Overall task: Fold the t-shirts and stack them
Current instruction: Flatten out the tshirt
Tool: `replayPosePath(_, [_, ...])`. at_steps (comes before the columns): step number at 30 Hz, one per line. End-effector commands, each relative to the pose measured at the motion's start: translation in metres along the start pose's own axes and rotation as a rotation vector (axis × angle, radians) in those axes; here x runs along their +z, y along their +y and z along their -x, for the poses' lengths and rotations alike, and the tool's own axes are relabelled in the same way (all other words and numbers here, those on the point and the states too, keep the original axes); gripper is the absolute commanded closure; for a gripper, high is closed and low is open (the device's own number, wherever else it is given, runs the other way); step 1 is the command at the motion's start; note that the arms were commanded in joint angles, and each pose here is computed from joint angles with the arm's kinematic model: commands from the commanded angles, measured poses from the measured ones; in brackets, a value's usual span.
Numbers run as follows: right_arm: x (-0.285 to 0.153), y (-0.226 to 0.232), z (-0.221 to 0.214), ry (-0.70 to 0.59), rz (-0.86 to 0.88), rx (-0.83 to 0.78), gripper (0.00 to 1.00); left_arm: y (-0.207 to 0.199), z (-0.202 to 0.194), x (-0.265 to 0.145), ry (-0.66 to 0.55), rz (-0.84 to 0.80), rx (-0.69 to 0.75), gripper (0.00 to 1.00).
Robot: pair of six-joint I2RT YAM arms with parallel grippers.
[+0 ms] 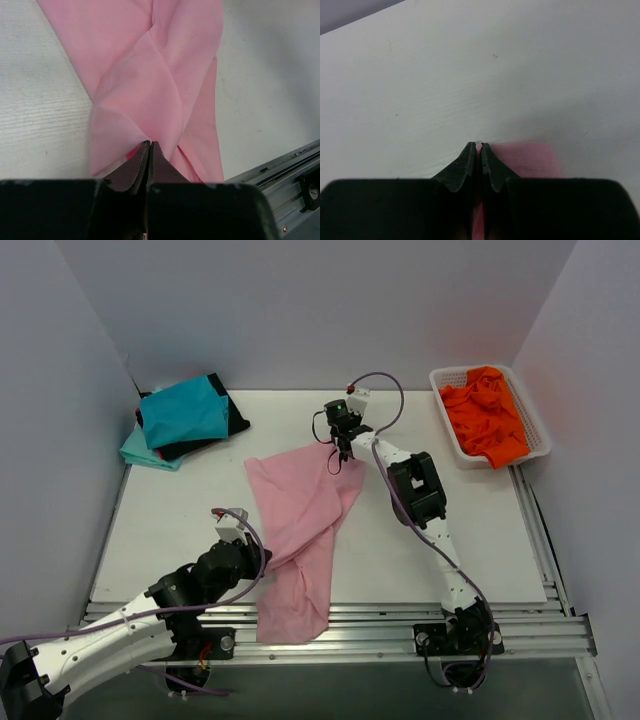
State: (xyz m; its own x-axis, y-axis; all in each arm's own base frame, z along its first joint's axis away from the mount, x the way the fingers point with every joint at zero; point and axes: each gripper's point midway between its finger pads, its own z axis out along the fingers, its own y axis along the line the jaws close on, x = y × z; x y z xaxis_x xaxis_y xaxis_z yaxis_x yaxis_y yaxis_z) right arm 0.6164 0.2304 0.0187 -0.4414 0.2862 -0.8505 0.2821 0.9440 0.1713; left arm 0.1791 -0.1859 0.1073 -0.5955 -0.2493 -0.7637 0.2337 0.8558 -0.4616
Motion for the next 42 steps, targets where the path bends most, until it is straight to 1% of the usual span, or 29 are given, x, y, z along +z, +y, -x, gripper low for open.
replayPosePath(1, [-0.007,-0.004,0.001,0.015,0.007,0.018,1.00,-0.006,0.009,0.000,-0.034,-0.013,-0.010,0.98])
replayPosePath(2, [-0.012,-0.011,-0.010,0.037,0.019,0.009,1.00,-0.005,0.008,0.000,-0.033,-0.012,-0.010,0.98])
replayPosePath(4, [-0.012,-0.012,-0.011,0.030,0.031,0.010,1.00,-0.005,0.009,0.000,-0.036,-0.009,-0.010,0.98])
replayPosePath(5, [-0.012,-0.008,-0.004,0.021,0.035,0.010,1.00,-0.004,0.010,0.001,-0.040,-0.002,-0.006,0.98])
replayPosePath(6, [-0.009,-0.015,-0.014,0.051,0.007,-0.016,1.00,-0.005,0.013,0.001,-0.048,0.003,-0.006,0.98])
replayPosePath(9, [-0.004,-0.022,-0.007,0.048,-0.038,-0.023,1.00,-0.005,0.026,0.004,-0.078,0.040,0.017,0.98])
replayPosePath(11, [-0.003,-0.030,-0.002,0.045,-0.051,-0.007,1.00,-0.004,0.033,0.007,-0.099,0.069,0.034,0.98])
replayPosePath(14, [0.002,-0.054,0.007,0.054,-0.094,0.056,1.00,-0.002,0.051,0.016,-0.153,0.136,0.062,0.98])
replayPosePath(16, [0.006,-0.080,0.008,0.065,-0.147,0.076,1.00,-0.004,0.064,0.027,-0.187,0.168,0.092,0.98])
replayPosePath(18, [0.004,-0.089,0.017,0.056,-0.145,0.110,1.00,-0.004,0.066,0.044,-0.184,0.191,0.116,0.98])
replayPosePath(19, [0.004,-0.105,0.007,0.077,-0.169,0.108,1.00,0.000,0.076,0.052,-0.199,0.205,0.108,0.98])
replayPosePath(20, [0.001,-0.109,0.012,0.071,-0.169,0.119,1.00,-0.001,0.083,0.059,-0.202,0.214,0.100,0.98])
replayPosePath(21, [0.001,-0.111,0.012,0.067,-0.164,0.126,1.00,0.004,0.082,0.073,-0.190,0.231,0.103,0.98])
replayPosePath(22, [0.000,-0.121,0.005,0.082,-0.178,0.120,1.00,0.004,0.083,0.082,-0.176,0.221,0.100,0.98])
replayPosePath(23, [-0.003,-0.122,0.009,0.076,-0.175,0.123,1.00,0.009,0.094,0.089,-0.191,0.236,0.083,0.98])
replayPosePath(25, [-0.005,-0.132,0.006,0.081,-0.195,0.123,1.00,0.014,0.098,0.110,-0.193,0.245,0.097,0.98])
replayPosePath(26, [-0.008,-0.134,0.012,0.074,-0.197,0.132,1.00,0.011,0.116,0.118,-0.231,0.241,0.084,0.98])
replayPosePath(27, [-0.010,-0.136,0.013,0.073,-0.198,0.138,1.00,0.020,0.111,0.131,-0.207,0.265,0.097,0.98])
replayPosePath(31, [-0.019,-0.146,0.021,0.059,-0.214,0.152,1.00,0.035,0.127,0.167,-0.180,0.291,0.097,0.98])
replayPosePath(32, [-0.023,-0.150,0.024,0.057,-0.217,0.155,1.00,0.041,0.124,0.177,-0.157,0.297,0.095,0.98])
replayPosePath(33, [-0.024,-0.152,0.024,0.057,-0.215,0.155,1.00,0.046,0.139,0.183,-0.182,0.304,0.080,0.98])
replayPosePath(35, [-0.031,-0.154,0.028,0.062,-0.215,0.156,1.00,0.053,0.148,0.192,-0.188,0.302,0.070,0.98])
replayPosePath(36, [-0.034,-0.157,0.028,0.064,-0.223,0.152,1.00,0.063,0.149,0.200,-0.168,0.300,0.062,0.98])
replayPosePath(37, [-0.037,-0.159,0.030,0.059,-0.227,0.151,1.00,0.061,0.164,0.205,-0.185,0.287,0.064,0.98])
replayPosePath(38, [-0.044,-0.159,0.042,0.040,-0.223,0.156,1.00,0.065,0.167,0.209,-0.171,0.289,0.063,0.98])
replayPosePath(39, [-0.049,-0.164,0.039,0.043,-0.234,0.149,1.00,0.069,0.167,0.215,-0.150,0.287,0.064,0.98])
replayPosePath(40, [-0.053,-0.167,0.044,0.029,-0.243,0.149,1.00,0.072,0.185,0.217,-0.171,0.288,0.061,0.98])
replayPosePath(41, [-0.063,-0.166,0.058,0.007,-0.235,0.160,1.00,0.076,0.187,0.218,-0.160,0.296,0.056,0.98])
replayPosePath(42, [-0.067,-0.168,0.058,0.005,-0.237,0.155,1.00,0.076,0.196,0.216,-0.174,0.290,0.051,0.98])
